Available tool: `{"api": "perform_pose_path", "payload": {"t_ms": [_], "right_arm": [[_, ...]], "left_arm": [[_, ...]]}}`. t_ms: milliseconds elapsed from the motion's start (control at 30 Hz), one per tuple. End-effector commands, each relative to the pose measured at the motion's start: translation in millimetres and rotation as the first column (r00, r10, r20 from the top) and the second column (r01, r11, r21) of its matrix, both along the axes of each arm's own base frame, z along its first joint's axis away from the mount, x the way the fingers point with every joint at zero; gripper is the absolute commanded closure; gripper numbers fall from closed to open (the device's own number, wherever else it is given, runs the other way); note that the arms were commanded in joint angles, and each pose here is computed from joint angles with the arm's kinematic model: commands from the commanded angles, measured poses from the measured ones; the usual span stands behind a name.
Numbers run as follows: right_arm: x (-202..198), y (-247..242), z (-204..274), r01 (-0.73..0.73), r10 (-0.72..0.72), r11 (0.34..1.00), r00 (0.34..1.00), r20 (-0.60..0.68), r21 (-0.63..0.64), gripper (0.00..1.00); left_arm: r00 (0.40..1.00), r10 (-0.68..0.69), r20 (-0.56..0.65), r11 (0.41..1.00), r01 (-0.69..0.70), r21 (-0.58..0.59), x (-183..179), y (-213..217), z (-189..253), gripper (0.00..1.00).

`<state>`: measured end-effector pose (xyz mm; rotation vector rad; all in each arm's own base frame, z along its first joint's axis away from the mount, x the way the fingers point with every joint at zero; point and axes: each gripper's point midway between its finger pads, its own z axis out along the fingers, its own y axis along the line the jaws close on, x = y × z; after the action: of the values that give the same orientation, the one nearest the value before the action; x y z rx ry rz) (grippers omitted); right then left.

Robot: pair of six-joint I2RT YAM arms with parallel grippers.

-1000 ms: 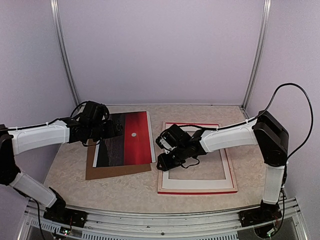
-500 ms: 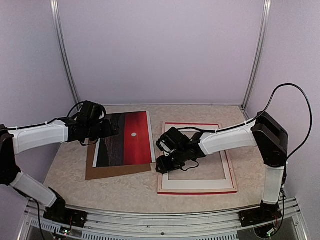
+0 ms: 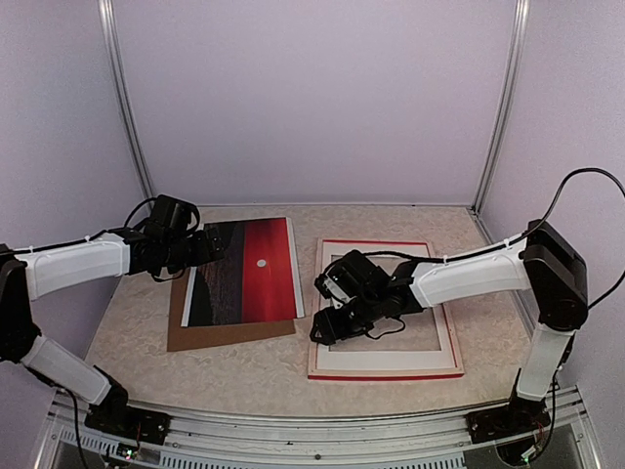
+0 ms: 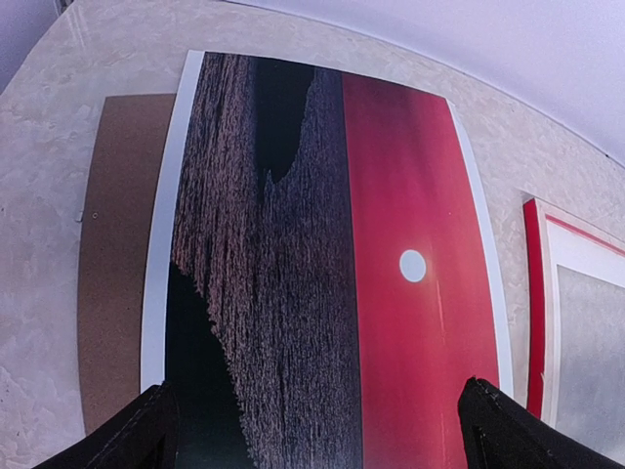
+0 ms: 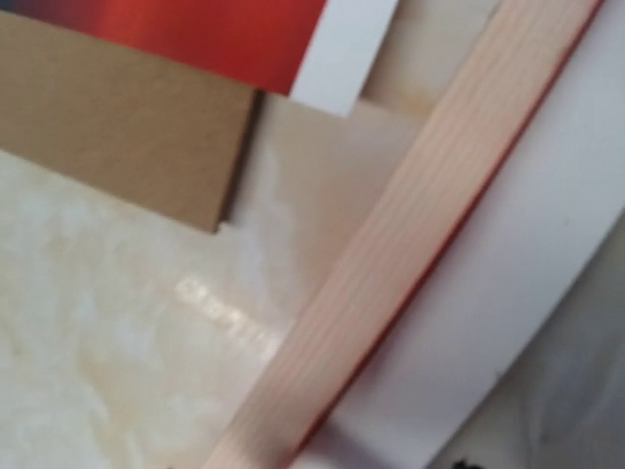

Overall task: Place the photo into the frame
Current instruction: Press the mat board onto the glass panel.

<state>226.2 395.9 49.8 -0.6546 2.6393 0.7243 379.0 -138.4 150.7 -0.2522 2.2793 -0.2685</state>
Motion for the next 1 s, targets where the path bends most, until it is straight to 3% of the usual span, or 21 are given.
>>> {"api": "perform_pose_path", "payload": {"t_ms": [0, 167, 400, 967], "right_arm": [[-3.1, -8.1, 24.9, 0.032, -0.033, 0.999, 0.999, 0.032, 0.028, 0.39], [-9.0, -59.6, 21.7, 0.122, -0.121, 0.988, 0.992, 0.018, -0.096, 0.38], [-44.3, -108.6, 15.5, 0.152, -0.162, 0.980, 0.984, -0.072, -0.127, 0.38], [-59.5, -118.7, -23.2, 0.152, -0.175, 0.976, 0.974, -0.147, -0.158, 0.39]], "left_arm": [[1.000, -0.002, 0.015, 1.000, 0.001, 0.011, -1.5, 4.8, 4.9, 0.01], [1.000, -0.016, 0.015, 1.000, 0.016, -0.004, -2.2, 1.6, 3.9, 0.01], [0.999, -0.026, 0.027, 0.999, 0.027, -0.020, -2.7, -0.9, 7.1, 0.01], [0.999, -0.031, 0.011, 0.999, 0.031, -0.023, -5.0, -1.6, -0.5, 0.01]]}}
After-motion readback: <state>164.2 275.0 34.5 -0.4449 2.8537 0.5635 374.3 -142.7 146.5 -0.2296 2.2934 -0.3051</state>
